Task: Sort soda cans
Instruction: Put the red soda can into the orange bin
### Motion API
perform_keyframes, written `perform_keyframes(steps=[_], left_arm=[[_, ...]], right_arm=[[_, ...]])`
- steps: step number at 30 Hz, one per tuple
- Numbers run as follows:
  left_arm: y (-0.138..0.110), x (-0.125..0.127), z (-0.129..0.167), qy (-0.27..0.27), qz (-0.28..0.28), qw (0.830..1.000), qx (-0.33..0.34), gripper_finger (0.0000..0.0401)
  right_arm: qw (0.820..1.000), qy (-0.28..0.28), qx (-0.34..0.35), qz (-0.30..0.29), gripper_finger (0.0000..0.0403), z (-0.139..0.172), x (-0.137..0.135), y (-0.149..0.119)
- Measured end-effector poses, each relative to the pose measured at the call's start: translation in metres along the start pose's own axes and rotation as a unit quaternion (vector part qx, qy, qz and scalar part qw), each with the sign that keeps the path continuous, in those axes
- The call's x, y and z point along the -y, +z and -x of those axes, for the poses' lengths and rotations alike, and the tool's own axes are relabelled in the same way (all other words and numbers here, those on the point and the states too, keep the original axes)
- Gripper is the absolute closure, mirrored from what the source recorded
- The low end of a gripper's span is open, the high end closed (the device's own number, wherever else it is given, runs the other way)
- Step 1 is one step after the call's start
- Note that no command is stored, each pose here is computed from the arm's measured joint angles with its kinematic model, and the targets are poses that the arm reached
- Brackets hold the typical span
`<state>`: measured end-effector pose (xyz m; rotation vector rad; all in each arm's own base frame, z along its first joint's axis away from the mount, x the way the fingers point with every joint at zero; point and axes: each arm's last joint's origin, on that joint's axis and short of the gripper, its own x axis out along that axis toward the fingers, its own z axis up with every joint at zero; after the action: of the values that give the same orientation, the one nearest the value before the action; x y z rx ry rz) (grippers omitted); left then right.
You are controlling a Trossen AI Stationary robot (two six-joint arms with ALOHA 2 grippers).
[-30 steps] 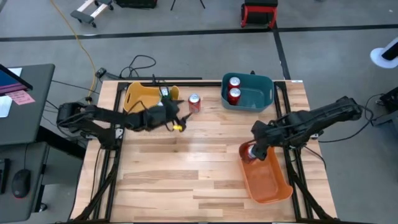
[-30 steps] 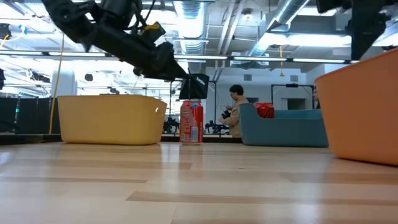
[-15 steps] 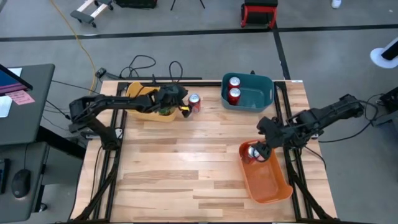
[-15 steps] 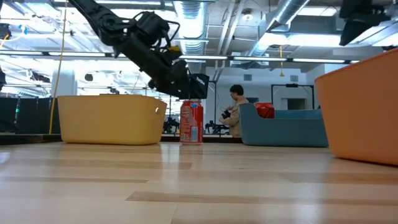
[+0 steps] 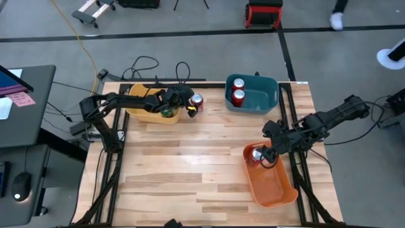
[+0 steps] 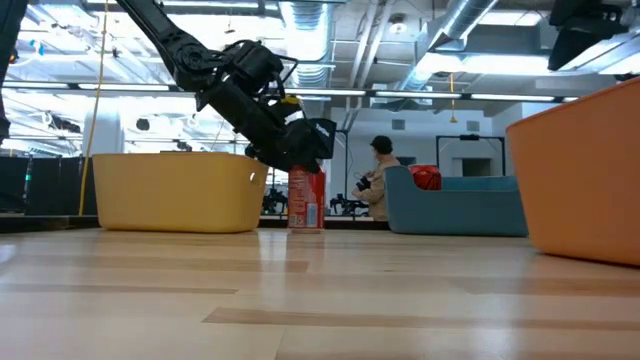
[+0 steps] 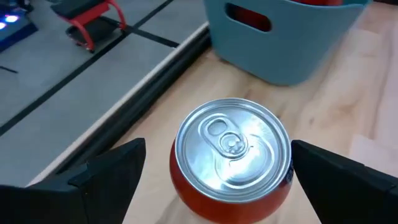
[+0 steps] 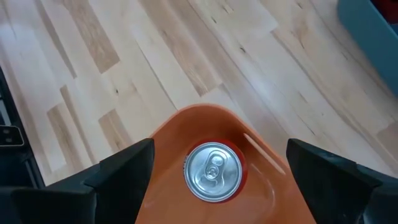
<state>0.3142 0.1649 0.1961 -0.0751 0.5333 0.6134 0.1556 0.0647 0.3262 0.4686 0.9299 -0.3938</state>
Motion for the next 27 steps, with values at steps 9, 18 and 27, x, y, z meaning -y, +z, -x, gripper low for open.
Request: perform_keyframes(steps=[9,18,27], left_arm=[[-0.003,0.003,-0.008,-0.032,-0.002,0.999,0.011,0.0060],[-0.006,0.003,-0.016,-0.034,-0.004,0.999,0.016,0.0077],[0.002,0.007,-0.016,-0.057,-0.022,0.998,-0.001,0.0122]], right_arm=[[1.000,-0.004,0.003,-0.007,0.0019,-0.001,0.002,0.002],[1.000,-0.003,0.003,-0.007,0.0019,-0.001,0.001,0.003],[1.000,-0.002,0.003,-0.003,0.0019,-0.001,0.001,0.003]])
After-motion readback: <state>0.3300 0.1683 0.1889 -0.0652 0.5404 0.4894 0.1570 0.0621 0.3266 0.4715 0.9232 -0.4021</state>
